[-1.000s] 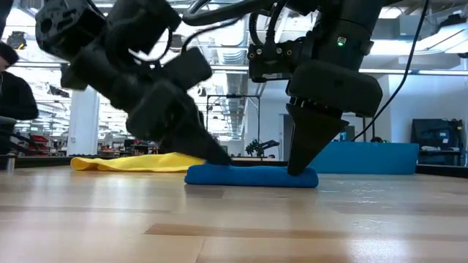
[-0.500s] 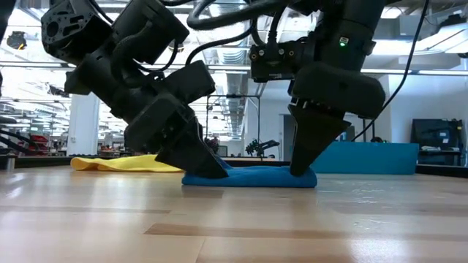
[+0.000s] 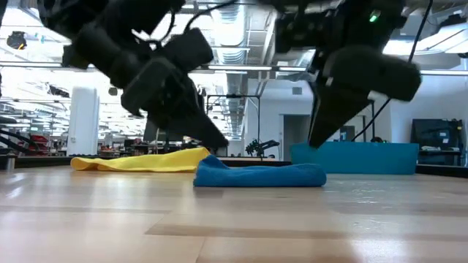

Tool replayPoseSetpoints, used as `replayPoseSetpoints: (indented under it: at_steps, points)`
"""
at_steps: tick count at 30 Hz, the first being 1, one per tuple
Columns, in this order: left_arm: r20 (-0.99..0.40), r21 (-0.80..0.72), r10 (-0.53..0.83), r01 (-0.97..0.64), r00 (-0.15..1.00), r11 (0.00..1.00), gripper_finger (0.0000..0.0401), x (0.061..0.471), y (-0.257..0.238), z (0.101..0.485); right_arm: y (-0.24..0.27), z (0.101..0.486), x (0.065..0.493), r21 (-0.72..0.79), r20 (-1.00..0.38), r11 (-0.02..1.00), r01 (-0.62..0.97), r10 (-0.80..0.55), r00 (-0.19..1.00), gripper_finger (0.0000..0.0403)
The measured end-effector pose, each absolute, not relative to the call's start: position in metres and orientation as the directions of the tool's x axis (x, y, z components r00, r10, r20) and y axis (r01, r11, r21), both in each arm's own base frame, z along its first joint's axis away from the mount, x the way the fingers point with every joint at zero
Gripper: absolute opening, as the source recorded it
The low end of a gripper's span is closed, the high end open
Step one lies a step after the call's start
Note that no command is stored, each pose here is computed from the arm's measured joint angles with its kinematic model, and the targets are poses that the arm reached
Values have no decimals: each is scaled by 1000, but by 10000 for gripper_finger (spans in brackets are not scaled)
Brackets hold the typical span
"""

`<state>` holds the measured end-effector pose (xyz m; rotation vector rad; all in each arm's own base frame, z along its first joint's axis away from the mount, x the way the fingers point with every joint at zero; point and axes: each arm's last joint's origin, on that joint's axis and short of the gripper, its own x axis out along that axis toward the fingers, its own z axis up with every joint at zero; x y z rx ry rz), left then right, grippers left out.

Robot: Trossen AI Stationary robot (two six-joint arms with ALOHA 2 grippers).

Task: Roll microfiber towels into tight, uniform cylinder then place into a basket
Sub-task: Roll the blue microfiber cloth

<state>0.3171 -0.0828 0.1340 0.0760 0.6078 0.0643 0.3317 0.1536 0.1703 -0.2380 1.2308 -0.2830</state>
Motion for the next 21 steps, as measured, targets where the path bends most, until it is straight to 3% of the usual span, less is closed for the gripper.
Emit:
replayPoseSetpoints:
  at_steps: [8,13,21]
  points:
    - [-506,209,129,-24,853,978,169,293,-102,173,169,200,305,-416,-837,907,64,-410,362,63]
    - [-499,323,122,54,858,945,169,282,-125,174,174,212,285,-475,-788,875,92,-469,399,63]
    - [-511,400,84,150,855,904,169,278,-139,166,164,188,253,-373,-767,916,148,-395,507,63]
